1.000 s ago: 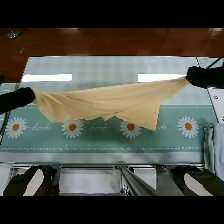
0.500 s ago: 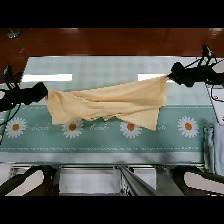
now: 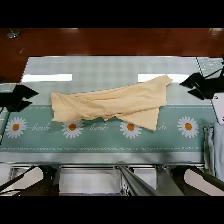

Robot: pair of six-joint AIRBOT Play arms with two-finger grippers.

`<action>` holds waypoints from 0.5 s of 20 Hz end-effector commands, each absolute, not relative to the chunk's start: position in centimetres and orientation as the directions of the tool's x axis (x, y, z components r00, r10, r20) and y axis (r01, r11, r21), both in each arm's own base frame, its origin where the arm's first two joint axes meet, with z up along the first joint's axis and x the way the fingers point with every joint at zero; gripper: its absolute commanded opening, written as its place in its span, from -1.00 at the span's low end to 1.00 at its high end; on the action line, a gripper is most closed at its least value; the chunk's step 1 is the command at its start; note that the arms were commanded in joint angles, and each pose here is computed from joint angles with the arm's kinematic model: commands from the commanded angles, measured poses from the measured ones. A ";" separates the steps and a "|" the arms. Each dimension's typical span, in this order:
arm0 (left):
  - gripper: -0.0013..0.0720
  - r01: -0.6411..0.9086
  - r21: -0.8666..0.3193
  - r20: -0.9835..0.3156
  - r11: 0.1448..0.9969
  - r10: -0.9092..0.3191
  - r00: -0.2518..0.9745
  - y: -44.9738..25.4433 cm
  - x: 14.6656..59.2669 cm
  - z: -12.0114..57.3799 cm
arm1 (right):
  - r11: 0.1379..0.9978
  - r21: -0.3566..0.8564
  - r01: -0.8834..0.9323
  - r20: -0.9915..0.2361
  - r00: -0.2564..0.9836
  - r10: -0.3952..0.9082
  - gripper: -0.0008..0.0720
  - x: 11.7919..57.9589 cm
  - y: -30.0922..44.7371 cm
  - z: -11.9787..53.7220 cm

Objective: Fold the shirts.

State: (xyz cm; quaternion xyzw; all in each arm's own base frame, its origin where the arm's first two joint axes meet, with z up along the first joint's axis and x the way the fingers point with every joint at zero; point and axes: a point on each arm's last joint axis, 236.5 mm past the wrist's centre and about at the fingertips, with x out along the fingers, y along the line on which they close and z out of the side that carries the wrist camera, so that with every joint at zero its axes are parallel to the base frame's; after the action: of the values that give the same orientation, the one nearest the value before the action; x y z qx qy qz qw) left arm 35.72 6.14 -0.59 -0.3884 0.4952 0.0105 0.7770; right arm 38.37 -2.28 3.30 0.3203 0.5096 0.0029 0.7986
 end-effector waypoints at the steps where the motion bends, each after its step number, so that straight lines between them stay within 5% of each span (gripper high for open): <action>1: 0.94 -0.413 -0.729 -0.685 0.546 -0.587 0.432 2.2 33.3 -3.4 | 0.748 0.595 0.293 -0.748 0.543 0.382 0.73 34.5 0.5 1.8; 10: 0.94 -0.477 -0.719 -0.664 0.505 -0.701 0.260 -1.5 31.9 -8.1 | 0.708 0.662 0.245 -0.700 0.539 0.468 0.73 30.0 4.3 1.5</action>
State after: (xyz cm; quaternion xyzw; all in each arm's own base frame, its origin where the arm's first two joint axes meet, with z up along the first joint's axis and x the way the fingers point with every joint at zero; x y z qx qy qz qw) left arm 32.27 -0.45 -7.38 -0.4818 0.5880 -0.0771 0.6452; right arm 30.70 3.51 1.19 0.3727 0.4784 0.0585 0.7929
